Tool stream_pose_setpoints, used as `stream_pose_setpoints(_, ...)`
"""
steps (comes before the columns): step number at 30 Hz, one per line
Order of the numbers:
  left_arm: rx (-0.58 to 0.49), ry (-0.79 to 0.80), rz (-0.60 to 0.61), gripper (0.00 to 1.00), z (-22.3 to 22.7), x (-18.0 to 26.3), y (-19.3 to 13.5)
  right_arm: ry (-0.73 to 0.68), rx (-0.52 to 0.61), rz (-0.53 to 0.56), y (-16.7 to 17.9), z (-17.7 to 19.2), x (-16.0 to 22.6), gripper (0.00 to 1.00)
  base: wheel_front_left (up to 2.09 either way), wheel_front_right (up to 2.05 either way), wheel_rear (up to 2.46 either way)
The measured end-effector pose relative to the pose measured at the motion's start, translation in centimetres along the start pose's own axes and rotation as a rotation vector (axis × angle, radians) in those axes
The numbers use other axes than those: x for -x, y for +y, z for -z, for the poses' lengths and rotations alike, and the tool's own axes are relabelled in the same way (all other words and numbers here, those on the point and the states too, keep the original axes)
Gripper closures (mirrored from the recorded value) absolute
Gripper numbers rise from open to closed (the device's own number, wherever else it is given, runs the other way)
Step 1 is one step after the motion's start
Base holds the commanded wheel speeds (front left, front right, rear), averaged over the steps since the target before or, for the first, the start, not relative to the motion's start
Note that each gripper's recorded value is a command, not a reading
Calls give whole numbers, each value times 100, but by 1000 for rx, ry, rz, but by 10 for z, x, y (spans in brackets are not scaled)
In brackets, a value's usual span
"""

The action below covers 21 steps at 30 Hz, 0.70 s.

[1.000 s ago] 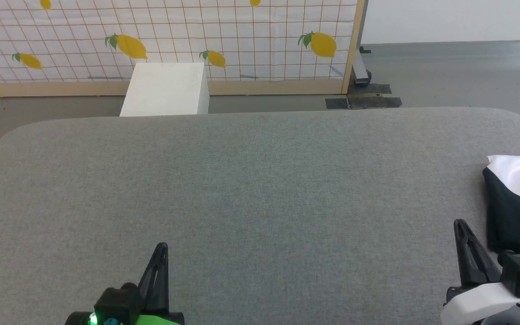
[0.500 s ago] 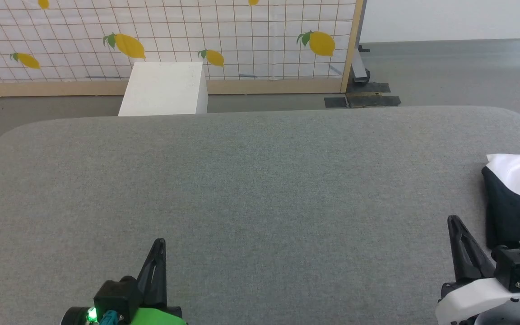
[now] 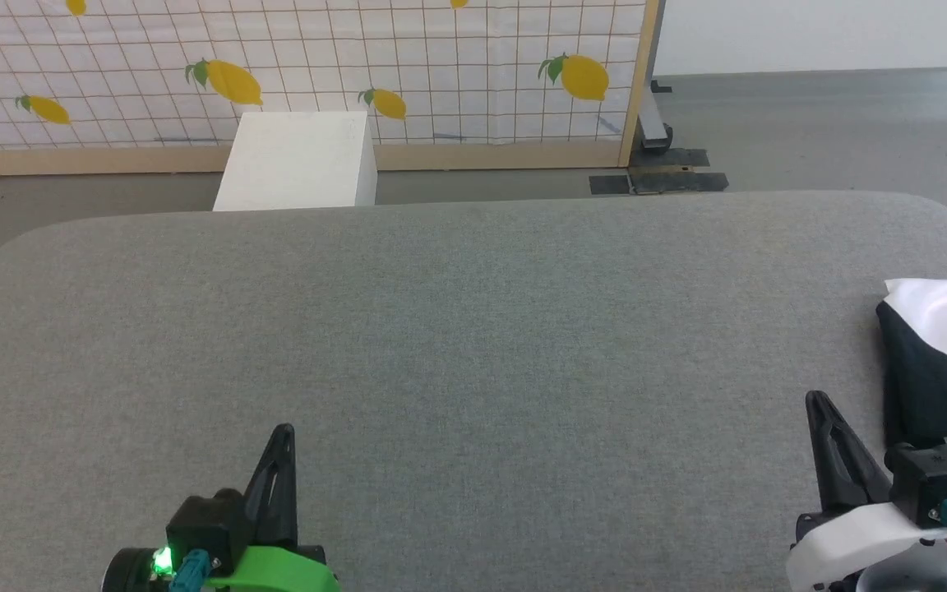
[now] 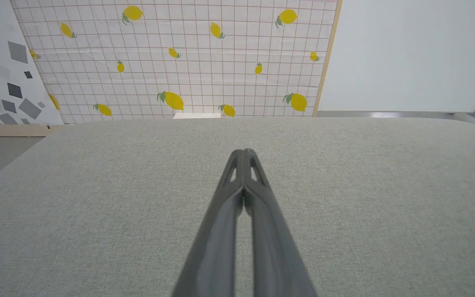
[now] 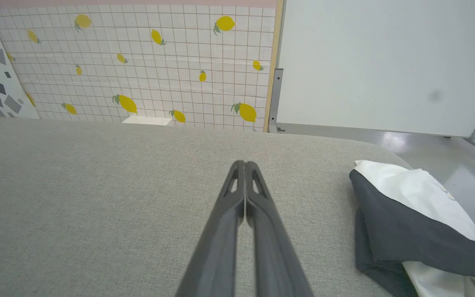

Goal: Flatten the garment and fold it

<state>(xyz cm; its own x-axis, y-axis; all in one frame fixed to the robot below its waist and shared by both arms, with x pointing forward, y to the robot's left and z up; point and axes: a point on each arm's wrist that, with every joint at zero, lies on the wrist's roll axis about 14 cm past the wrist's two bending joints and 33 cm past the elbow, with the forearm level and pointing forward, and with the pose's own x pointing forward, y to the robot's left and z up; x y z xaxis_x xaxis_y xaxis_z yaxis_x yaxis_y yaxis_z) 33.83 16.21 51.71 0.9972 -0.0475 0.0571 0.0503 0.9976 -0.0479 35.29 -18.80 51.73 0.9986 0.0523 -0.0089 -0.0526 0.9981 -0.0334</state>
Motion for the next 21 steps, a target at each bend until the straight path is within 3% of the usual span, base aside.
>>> stream_pose_setpoints(21, -34, 21, -11, 100, -1, -8, 5, 1, 1, -21, 7, -1, -4, 100, 0, 0, 0)
